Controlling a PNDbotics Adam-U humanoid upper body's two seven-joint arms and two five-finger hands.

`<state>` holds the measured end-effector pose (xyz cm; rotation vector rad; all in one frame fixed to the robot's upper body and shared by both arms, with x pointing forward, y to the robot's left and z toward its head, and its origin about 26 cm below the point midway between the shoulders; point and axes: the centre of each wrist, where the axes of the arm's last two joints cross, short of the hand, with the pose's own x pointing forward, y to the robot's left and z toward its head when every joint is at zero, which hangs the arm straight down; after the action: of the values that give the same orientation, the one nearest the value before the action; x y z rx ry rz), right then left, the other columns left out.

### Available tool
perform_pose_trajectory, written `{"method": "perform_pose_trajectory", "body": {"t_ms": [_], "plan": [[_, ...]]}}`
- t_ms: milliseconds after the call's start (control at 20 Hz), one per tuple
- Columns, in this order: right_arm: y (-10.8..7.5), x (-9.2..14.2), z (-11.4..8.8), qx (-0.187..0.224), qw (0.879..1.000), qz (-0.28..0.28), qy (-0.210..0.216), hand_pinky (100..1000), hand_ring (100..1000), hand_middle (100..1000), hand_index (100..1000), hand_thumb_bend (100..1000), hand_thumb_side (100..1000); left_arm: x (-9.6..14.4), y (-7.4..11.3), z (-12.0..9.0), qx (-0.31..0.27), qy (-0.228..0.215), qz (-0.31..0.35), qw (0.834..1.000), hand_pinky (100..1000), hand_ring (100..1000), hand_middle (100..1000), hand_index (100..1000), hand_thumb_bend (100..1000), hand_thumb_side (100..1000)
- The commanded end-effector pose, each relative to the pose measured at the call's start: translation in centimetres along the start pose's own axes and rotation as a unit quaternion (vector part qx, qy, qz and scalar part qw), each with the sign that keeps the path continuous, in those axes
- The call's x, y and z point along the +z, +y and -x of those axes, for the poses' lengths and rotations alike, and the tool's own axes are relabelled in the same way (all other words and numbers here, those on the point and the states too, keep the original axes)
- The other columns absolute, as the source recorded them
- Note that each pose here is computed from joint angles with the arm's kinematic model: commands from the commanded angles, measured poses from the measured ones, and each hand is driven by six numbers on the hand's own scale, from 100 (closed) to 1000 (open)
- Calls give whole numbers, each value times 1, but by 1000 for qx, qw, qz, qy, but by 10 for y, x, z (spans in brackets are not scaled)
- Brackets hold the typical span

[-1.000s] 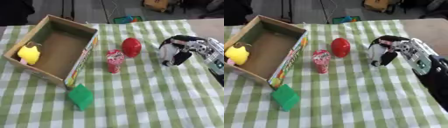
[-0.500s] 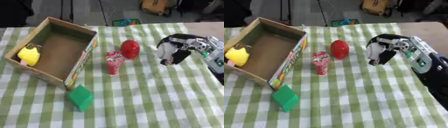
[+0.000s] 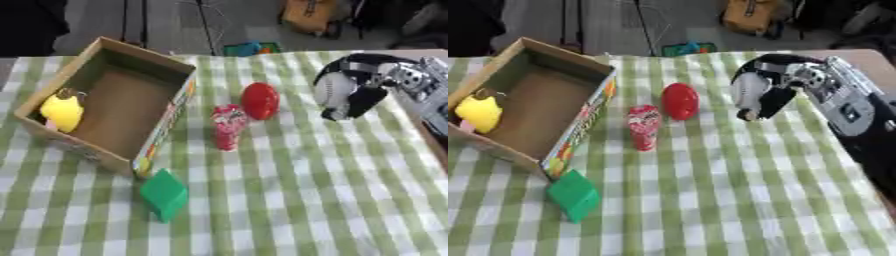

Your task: Pick up objects on the table and place them in the box.

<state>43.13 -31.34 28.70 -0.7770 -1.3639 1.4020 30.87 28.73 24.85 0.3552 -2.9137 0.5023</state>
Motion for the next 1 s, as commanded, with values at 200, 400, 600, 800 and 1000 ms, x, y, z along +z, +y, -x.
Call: {"method": "perform_pose_trajectory", "body": {"t_ms": [200,400,600,800,1000], "plan": [[-43,14,-19,31,999,36,-17,100,452,526,524,100,100,-8,2,-4,-4,-15,15,1000,724,586,653,705,100,1000],[-61,12,-38,42,997,50,-35,100,450,525,524,100,100,-8,2,-4,-5,-15,19,1000,724,586,653,705,100,1000],[-81,7,-63,59,994,68,-57,100,448,526,525,100,100,-9,1,-5,-4,-15,23,1000,724,586,653,705,100,1000],[-97,-2,-84,69,991,84,-75,100,444,525,523,100,100,-9,0,-5,0,-15,28,999,724,586,653,705,100,1000],[-105,-9,-97,69,989,96,-86,100,441,524,538,100,100,-11,-2,-5,5,-18,31,999,725,586,653,705,100,1000]]}}
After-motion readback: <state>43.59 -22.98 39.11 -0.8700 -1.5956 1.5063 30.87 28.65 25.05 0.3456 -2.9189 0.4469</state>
